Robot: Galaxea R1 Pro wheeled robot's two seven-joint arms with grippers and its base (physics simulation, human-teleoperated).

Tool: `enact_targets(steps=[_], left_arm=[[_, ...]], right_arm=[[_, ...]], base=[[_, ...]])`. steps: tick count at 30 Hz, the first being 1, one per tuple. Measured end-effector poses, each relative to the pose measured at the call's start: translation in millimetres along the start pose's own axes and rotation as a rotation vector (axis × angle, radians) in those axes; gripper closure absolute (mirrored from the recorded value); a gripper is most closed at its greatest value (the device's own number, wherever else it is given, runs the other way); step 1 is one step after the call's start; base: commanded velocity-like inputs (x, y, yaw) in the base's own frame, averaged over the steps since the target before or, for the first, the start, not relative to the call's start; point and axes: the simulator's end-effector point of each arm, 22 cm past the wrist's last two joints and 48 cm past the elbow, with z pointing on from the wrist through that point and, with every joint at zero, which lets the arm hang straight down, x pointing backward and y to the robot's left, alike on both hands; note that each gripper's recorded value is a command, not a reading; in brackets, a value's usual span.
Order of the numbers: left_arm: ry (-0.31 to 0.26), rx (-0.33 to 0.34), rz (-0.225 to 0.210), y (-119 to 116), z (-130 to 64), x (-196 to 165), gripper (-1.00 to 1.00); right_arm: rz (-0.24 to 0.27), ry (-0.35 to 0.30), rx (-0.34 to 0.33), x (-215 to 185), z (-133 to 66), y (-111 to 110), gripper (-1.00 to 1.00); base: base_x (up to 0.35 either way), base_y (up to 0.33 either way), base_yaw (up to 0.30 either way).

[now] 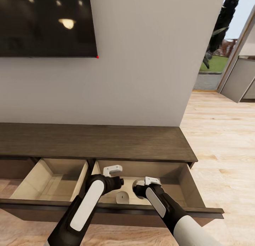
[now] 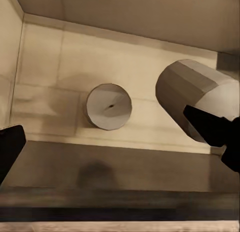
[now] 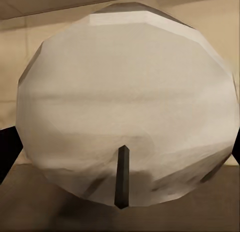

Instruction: Place each of the two pumpkins and all three candles from the living room inside a cabinet in the living room (use any cabinet), then make sure every cabinet is closed, and position the cauldron so it is next to a table in the living room.

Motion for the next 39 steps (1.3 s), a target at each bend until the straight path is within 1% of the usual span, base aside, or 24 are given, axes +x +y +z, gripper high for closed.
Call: enact_targets(steps=[8,13,17,18,23,25,29,39], left_arm=[[0.014,0.004,0.003,1,0.2,3,-1.00],[0.002,0.013,0.004,-1,-3.8,0,-1.00],[0.012,0.017,0.019,-1,-4.5,2,-1.00],[0.017,0.023,0.019,-3,-4.6,3,-1.00],[0.064,0.099,-0.001,-20,-6.1,14,-1.00],[0.069,0.107,0.000,-22,-6.6,15,-1.00],[0.072,0.110,-0.008,-21,-6.4,15,-1.00],[0.073,0.112,-0.004,-23,-6.4,16,-1.00]], right_arm=[[0.000,0.005,0.004,1,0.0,-1,1.00],[0.001,0.006,0.007,1,0.0,-2,1.00],[0.000,0.004,0.008,0,-0.1,-3,1.00],[0.000,0.004,0.007,0,-0.1,-3,1.00],[0.002,0.007,0.009,1,0.1,-4,1.00],[0.002,0.007,0.010,1,0.0,-5,1.00],[0.003,0.007,0.010,1,0.2,-5,1.00],[0.002,0.007,0.010,1,0.2,-5,1.00]], base=[[0.000,0.000,0.000],[0.000,0.000,0.000],[-0.027,-0.009,0.000],[-0.052,-0.026,0.000],[0.016,0.000,0.000],[0.175,0.037,0.000],[0.057,0.010,0.000],[0.040,-0.022,0.000]])
